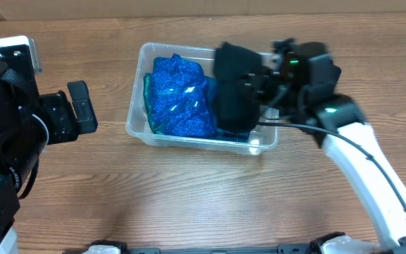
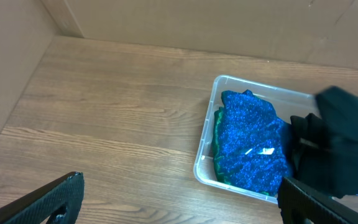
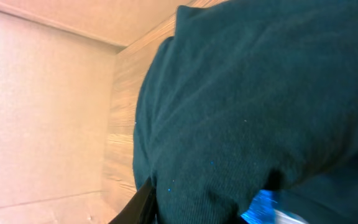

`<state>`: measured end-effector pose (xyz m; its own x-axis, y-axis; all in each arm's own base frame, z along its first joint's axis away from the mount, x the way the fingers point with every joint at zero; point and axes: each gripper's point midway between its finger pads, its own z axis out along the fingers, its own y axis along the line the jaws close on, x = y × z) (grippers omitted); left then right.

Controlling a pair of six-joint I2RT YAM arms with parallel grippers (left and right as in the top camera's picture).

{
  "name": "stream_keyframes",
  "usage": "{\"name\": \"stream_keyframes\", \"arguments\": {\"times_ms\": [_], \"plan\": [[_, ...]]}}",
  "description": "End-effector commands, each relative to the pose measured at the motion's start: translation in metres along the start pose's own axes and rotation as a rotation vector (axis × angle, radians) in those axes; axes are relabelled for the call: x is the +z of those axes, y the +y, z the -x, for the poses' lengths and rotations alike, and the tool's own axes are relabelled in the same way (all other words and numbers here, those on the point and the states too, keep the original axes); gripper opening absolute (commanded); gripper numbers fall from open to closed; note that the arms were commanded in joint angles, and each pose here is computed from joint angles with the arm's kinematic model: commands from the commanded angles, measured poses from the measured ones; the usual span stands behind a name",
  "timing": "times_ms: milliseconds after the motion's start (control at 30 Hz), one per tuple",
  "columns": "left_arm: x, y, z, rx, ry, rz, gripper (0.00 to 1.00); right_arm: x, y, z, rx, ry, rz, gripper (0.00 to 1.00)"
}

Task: Pack container
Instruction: 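Grasp the black garment and place it on top in the bin, then grasp the last black garment with the right gripper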

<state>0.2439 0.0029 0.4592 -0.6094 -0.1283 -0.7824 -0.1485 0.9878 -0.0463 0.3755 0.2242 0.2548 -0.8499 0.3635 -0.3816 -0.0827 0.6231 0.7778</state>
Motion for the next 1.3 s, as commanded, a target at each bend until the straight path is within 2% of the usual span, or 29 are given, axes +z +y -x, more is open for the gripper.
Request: {"name": "stream_keyframes", "arguments": {"times_ms": [0,67,133,300,400,533,600,733,800,1067,1267], "plan": [[-0.003,0.004,0.001,0.015,-0.013,0.018,1.00,0.031,-0.012,-0.001,0.096,-0.049,-0.080,0.22],[-0.003,0.005,0.001,0.015,-0.013,0.019,1.00,0.045,-0.027,0.000,0.021,-0.071,-0.142,0.57],[-0.003,0.005,0.001,0.015,-0.013,0.019,1.00,0.057,-0.047,-0.006,-0.066,-0.043,-0.211,0.67],[-0.003,0.004,0.001,0.015,-0.013,0.018,1.00,0.051,-0.066,-0.006,-0.151,-0.004,-0.268,0.69],[-0.003,0.004,0.001,0.015,-0.013,0.018,1.00,0.020,-0.062,0.020,-0.190,-0.078,-0.263,0.70],[-0.003,0.004,0.001,0.015,-0.013,0.018,1.00,-0.036,-0.064,0.062,-0.157,-0.227,-0.270,0.79],[-0.003,0.004,0.001,0.015,-0.013,0.018,1.00,-0.098,-0.102,0.100,-0.060,-0.363,-0.354,0.85],[-0.003,0.004,0.001,0.015,-0.013,0.018,1.00,-0.132,-0.167,0.114,0.059,-0.383,-0.473,0.90],[-0.003,0.004,0.001,0.015,-0.013,0.018,1.00,-0.133,-0.194,0.117,0.067,-0.351,-0.498,0.95],[-0.003,0.004,0.001,0.015,-0.013,0.018,1.00,-0.101,-0.306,0.112,0.187,-0.230,-0.595,0.97],[-0.003,0.004,0.001,0.015,-0.013,0.018,1.00,-0.068,-0.340,0.107,0.213,-0.183,-0.554,0.97]]}}
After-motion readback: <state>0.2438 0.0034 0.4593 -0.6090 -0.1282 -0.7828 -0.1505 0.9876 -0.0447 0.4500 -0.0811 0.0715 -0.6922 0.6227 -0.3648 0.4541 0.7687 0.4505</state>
